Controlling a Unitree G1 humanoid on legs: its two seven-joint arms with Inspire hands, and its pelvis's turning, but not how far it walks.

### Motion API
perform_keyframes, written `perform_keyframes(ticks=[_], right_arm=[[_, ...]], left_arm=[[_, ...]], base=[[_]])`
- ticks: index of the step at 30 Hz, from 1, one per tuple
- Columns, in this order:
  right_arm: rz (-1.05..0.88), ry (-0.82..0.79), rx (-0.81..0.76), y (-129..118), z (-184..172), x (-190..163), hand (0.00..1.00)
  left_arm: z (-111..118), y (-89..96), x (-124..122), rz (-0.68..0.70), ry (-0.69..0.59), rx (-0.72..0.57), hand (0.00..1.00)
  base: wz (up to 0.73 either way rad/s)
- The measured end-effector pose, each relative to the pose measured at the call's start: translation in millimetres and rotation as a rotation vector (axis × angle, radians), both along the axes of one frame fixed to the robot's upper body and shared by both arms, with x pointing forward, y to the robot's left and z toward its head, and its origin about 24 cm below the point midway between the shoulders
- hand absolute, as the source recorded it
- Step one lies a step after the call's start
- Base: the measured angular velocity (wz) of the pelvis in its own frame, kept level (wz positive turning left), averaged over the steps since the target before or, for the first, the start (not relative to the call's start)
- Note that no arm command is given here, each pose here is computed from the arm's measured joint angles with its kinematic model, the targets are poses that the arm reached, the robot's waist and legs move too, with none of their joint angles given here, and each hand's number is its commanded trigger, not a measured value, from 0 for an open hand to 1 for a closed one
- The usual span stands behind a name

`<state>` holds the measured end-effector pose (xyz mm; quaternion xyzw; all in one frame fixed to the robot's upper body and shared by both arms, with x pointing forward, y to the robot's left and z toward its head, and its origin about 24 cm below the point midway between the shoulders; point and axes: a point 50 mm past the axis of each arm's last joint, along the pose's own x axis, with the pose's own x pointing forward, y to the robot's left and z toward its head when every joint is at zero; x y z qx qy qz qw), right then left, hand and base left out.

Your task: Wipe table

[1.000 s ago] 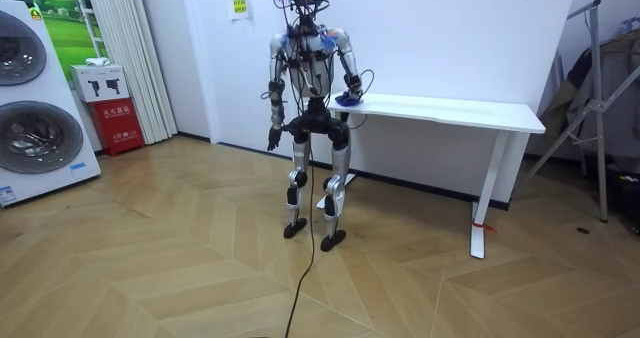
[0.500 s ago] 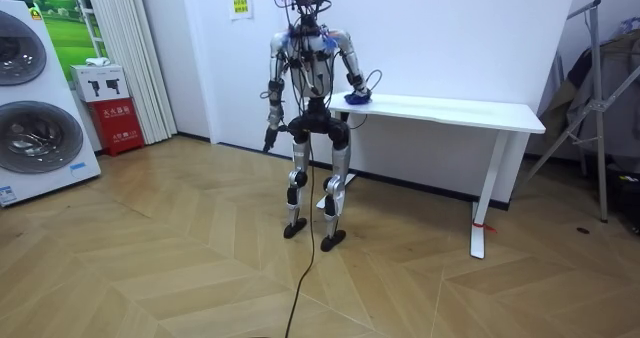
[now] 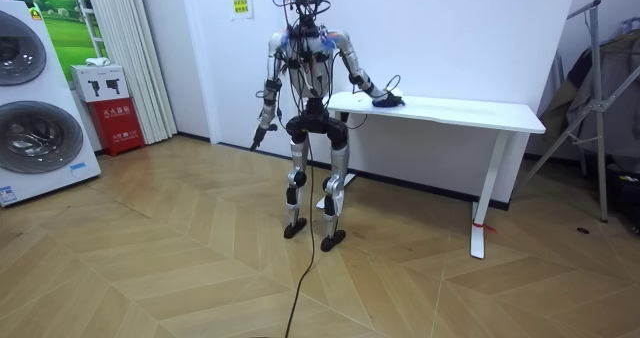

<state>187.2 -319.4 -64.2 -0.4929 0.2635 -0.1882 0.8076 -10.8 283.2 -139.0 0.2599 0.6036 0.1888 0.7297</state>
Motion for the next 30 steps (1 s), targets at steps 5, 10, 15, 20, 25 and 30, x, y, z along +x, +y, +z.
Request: perform_keyframes(ticks=[5,10,15,20,25,30], right_arm=[[-0.12,0.03,0.002,-17.5,-7.1,-27.2,1.0],[-0.183,0.056,-0.027,-33.0,-6.9,-49.4,1.0],[-0.182,0.072,-0.054,-36.1,-4.4,-51.8,1.0],[-0.079,0.111,-0.12,-20.8,6.7,-19.3,1.0],[0.313,0.103,-0.186,46.5,29.8,57.3,1.0],[0.547,0.027,-0.21,97.5,71.1,125.8,1.0]], left_arm=[[2.8,7.3,9.8,0.012,-0.034,0.034,0.0],[3.2,8.3,17.0,0.009,-0.053,0.037,0.0],[2.2,7.1,15.9,0.007,-0.047,0.031,0.0],[-3.1,-1.8,20.2,-0.026,-0.032,-0.006,0.0],[-8.0,-13.4,35.8,-0.108,-0.032,-0.044,0.0],[-8.5,-17.4,55.9,-0.158,-0.057,-0.062,0.0]], base=[[-0.03],[-0.18],[-0.08],[-0.31],[-0.25],[0.29]])
